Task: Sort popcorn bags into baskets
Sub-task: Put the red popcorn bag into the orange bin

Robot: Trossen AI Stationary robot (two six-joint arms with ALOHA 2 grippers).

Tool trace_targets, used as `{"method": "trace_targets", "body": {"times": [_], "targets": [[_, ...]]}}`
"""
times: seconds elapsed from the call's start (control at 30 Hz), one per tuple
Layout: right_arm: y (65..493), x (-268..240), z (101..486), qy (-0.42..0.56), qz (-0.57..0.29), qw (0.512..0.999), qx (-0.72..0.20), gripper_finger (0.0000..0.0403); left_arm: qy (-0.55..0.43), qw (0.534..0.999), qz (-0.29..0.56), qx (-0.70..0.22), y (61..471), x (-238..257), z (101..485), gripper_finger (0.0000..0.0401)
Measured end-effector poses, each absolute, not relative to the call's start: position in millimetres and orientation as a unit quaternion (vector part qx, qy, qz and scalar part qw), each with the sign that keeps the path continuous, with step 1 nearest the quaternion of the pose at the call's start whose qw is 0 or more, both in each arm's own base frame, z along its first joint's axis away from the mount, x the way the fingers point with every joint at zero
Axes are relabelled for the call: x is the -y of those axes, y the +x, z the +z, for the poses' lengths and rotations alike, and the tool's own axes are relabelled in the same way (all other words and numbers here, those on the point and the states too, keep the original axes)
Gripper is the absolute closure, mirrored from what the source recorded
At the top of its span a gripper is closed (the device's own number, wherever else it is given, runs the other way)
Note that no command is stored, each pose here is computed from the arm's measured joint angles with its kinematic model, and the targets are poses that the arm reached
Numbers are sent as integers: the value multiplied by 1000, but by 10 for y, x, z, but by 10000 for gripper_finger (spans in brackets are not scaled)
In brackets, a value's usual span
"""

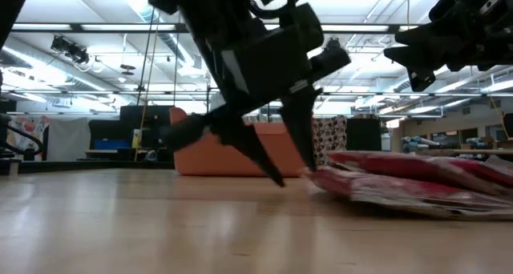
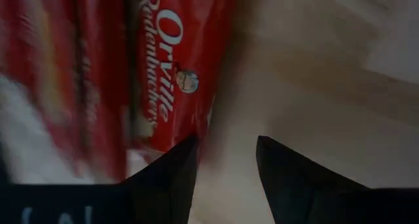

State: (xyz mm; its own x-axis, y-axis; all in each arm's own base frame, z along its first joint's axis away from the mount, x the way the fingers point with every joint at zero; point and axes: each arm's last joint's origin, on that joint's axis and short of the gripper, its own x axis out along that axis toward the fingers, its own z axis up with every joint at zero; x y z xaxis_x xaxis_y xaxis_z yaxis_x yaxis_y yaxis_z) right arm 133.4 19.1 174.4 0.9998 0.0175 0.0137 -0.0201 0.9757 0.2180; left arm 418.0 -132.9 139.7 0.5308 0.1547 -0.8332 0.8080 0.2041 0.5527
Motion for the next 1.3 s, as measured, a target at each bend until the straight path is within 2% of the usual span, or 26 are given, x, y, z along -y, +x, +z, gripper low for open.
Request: {"method": "trace_targets", "body": {"times": [0.17,0.37,0.57,0.9,1.07,1.3], "targets": [[1334,-191,1744,110,9,994,6,249,608,656,-232,-382,4157,1397,1310,239],[1334,-191,1743,110,9,994,6,249,618,649,-196,-398,4156,1362,1305,239],[1334,-191,1740,109,9,994,4,249,616,663,-199,-375,4183,1382,1355,239],[1334,-190,1736,109,6,994,2,249,631,661,-249,-319,4235,1424,1367,239],[1334,-190,1736,109,6,994,2,249,623,653,-313,-296,4232,1353,1318,239],[1334,-189,1737,109,6,994,3,249,609,662,-322,-295,4263,1205,1290,243]]}}
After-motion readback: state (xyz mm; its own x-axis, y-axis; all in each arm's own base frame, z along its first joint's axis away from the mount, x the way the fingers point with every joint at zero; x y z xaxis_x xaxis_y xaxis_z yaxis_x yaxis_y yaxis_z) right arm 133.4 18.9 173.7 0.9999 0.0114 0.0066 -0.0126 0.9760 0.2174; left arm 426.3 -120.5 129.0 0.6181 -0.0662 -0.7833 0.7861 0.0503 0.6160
